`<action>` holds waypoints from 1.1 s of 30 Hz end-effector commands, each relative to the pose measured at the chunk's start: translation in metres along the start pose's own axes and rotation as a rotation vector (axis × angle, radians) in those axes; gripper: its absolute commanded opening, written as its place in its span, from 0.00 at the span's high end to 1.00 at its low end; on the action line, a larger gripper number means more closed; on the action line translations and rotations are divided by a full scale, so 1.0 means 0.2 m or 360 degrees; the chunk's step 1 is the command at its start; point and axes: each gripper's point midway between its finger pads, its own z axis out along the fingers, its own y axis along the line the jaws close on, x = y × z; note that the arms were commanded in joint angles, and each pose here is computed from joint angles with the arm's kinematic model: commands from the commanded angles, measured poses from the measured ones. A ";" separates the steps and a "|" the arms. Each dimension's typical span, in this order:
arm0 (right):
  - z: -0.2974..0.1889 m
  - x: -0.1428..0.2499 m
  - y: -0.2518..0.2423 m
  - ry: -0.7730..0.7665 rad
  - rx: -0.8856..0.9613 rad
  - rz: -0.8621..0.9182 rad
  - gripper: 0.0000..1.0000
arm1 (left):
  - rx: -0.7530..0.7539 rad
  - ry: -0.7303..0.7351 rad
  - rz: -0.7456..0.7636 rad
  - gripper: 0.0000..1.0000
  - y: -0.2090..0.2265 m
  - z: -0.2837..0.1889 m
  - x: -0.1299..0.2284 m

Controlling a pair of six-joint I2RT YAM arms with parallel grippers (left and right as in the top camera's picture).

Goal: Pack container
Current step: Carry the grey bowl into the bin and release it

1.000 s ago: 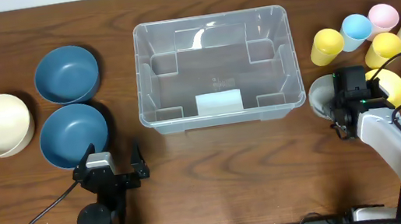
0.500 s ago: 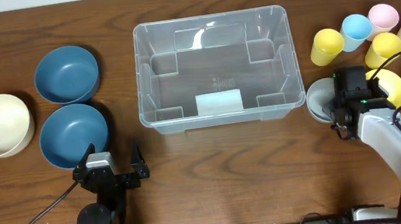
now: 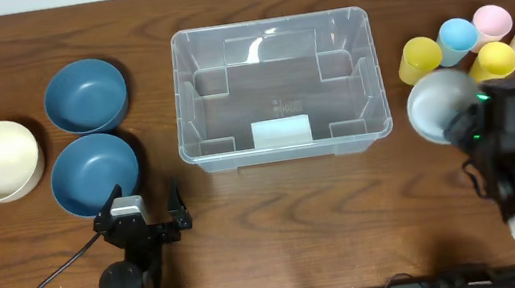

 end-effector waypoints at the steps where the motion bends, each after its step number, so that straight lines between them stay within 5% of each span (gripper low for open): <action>1: -0.25 -0.14 0.17 -0.0170 -0.0348 -0.0259 0.99 | -0.0048 0.0083 0.0027 0.02 0.03 0.00 0.08; 6: -0.47 -0.21 0.38 -0.0288 -0.0713 -0.0397 0.98 | -0.0048 0.0083 0.0027 0.02 0.03 0.00 0.08; 14: -0.21 0.01 0.70 0.0087 -0.0870 -0.0643 0.98 | -0.0048 0.0083 0.0027 0.02 0.03 0.00 0.08; 23: 0.06 0.21 1.14 0.0363 -0.0775 -0.1152 0.99 | -0.0048 0.0083 0.0027 0.02 0.03 0.00 0.08; 33: 0.45 0.34 1.26 0.0509 -0.0555 -0.1230 0.98 | -0.0048 0.0083 0.0027 0.02 0.03 0.00 0.08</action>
